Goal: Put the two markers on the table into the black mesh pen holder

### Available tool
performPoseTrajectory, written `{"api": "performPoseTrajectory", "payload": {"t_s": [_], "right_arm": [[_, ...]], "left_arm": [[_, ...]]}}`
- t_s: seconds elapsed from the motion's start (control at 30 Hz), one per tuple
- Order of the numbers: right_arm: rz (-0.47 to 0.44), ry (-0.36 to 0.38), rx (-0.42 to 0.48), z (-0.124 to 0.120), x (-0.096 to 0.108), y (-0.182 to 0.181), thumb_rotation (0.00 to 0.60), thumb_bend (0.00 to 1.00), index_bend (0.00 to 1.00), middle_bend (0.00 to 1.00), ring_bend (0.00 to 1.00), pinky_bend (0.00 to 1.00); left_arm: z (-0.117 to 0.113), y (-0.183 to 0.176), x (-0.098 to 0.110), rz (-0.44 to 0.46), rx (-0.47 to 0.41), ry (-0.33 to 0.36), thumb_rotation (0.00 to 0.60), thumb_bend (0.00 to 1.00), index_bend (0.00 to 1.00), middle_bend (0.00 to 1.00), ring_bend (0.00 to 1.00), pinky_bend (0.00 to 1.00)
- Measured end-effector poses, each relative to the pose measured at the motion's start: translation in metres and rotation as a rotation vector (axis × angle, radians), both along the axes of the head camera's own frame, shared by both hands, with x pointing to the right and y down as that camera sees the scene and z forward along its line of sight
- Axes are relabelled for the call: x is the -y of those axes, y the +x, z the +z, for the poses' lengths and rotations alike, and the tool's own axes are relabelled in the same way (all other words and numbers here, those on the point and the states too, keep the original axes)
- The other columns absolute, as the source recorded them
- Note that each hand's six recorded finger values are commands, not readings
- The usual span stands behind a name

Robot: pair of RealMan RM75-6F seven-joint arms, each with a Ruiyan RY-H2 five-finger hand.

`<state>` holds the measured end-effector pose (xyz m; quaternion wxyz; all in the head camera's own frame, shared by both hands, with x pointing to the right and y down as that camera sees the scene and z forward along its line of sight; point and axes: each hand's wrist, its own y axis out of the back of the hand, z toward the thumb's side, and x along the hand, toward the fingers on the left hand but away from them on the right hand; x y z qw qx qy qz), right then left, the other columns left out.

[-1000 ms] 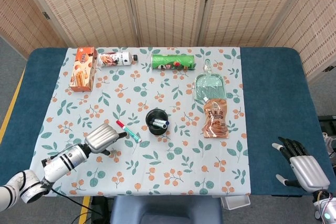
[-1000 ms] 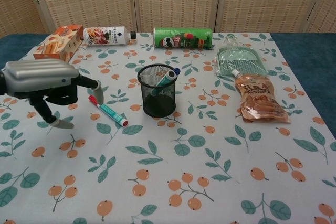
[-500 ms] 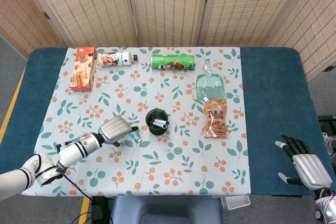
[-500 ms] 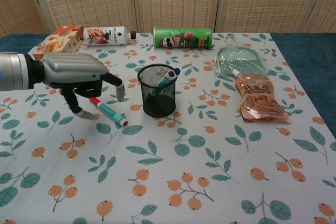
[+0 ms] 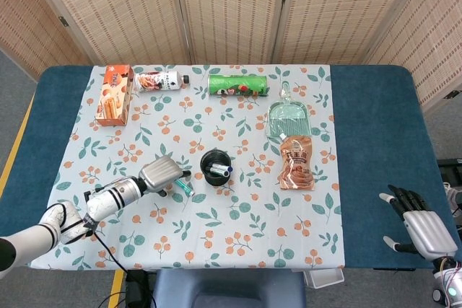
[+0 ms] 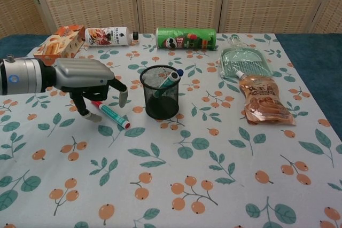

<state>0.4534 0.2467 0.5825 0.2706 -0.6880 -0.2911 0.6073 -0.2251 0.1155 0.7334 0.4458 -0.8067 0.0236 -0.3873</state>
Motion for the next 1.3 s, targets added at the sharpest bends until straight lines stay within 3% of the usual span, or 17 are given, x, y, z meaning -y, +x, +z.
{"api": "performPoseTrajectory", "payload": {"t_s": [0.37,1.13,1.3], "right_arm": [[0.006,-0.002,-0.002,0.001,0.002,0.002,0.600,0.21,0.12,0.00,0.00,0.00],[0.001,0.001,0.000,0.001,0.003,0.000,0.600,0.21,0.12,0.00,0.00,0.00],[0.001,0.006,0.002,0.000,0.003,0.000,0.600,0.21,0.12,0.00,0.00,0.00]], "left_arm": [[0.019,0.002,0.000,0.009,-0.006,-0.025,0.600,0.28,0.43,0.97,0.94,0.96],[0.031,0.001,-0.010,-0.027,-0.051,-0.040,0.600,0.29,0.51,0.98,0.94,0.96],[0.033,0.001,-0.013,-0.031,-0.062,-0.038,0.600,0.30,0.60,0.98,0.94,0.96]]}}
